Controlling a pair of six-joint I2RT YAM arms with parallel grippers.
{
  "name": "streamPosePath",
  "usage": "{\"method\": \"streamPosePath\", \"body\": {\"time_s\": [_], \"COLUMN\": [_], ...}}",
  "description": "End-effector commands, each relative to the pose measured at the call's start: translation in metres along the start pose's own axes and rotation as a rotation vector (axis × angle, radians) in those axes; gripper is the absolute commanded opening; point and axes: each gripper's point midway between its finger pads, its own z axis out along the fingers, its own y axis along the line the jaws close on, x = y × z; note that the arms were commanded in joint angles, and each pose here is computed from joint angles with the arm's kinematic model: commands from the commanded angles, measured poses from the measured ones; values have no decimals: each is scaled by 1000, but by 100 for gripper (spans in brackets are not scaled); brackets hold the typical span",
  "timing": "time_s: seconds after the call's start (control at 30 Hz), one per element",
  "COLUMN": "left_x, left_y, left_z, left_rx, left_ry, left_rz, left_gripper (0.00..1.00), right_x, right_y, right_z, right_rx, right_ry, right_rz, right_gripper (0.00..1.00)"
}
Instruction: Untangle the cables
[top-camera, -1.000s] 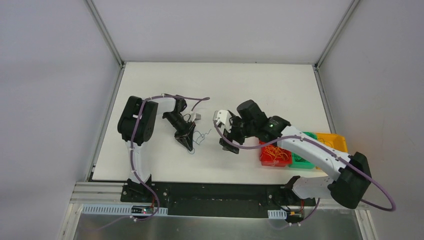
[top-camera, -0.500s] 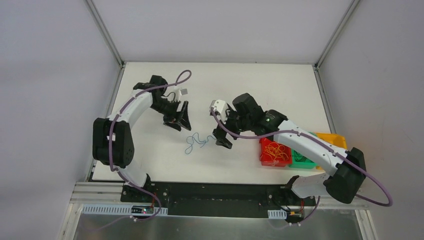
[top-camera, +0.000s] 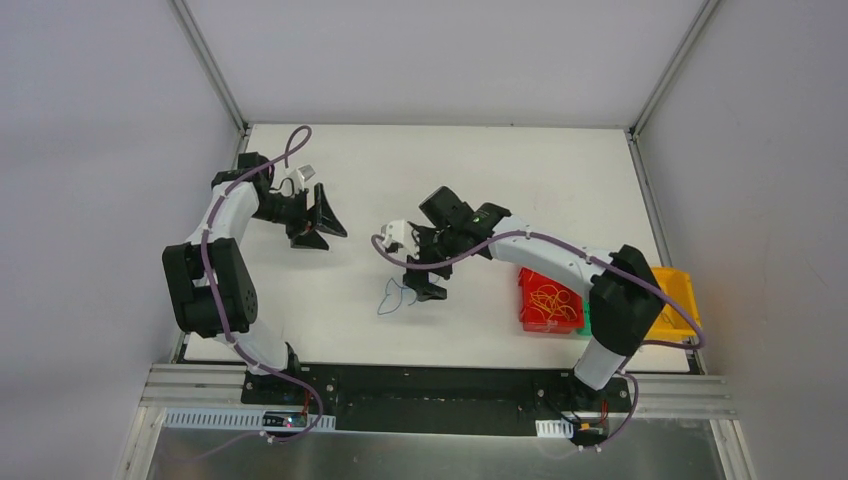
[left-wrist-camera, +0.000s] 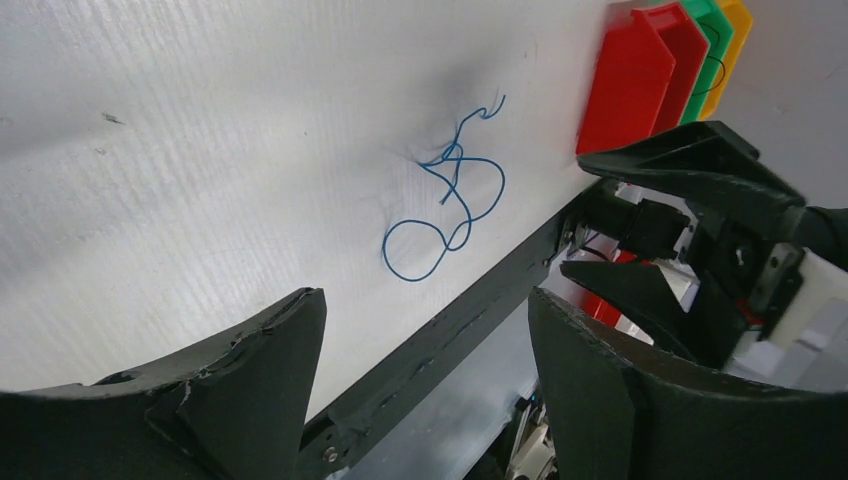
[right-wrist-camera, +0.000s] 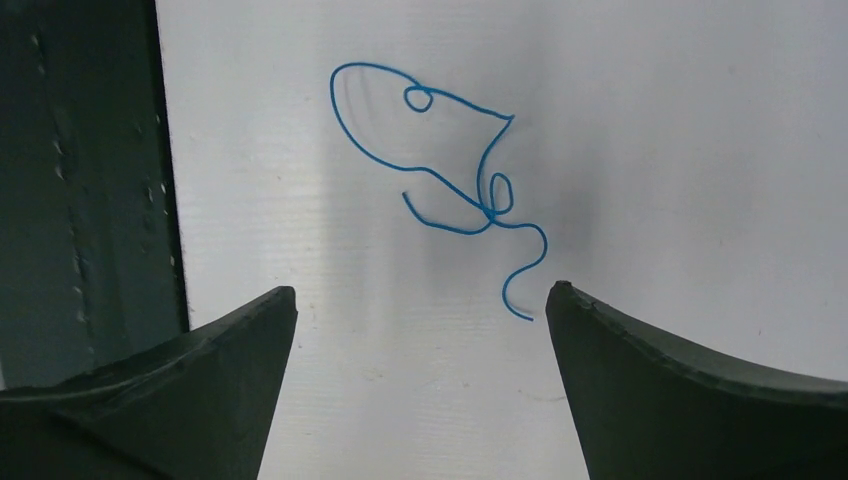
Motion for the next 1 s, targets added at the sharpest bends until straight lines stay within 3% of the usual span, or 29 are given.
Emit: {"method": "streamPosePath", "body": {"time_s": [0.0, 0.2, 0.53, 0.77, 0.87, 0.97], "left_x": [3, -3, -7, -8, -8, -10], "left_y": [-14, -17, -15, -12, -10, -10], "left_z": [-5, -4, 0, 3, 5, 5], "left_rx": [54, 78, 95, 93, 96, 98], "left_ry": [-14, -11, 0, 5, 8, 7], "left_rz": [-26, -55, -75, -94, -104, -105], "left_gripper": [76, 76, 76, 75, 75, 75], "right_x": [20, 18, -13, -21, -25, -26], "right_y": [16, 1, -33, -11, -3, 0], "right_z": [18, 46, 84, 92, 95, 94], "right_rx": [-171, -113, -4, -72, -103, -135], "right_ry": [30, -22, -84, -95, -91, -76], "right_rz": [-356, -587, -630, -686, -703, -736], "right_gripper": [99, 99, 99, 97, 87, 69]}}
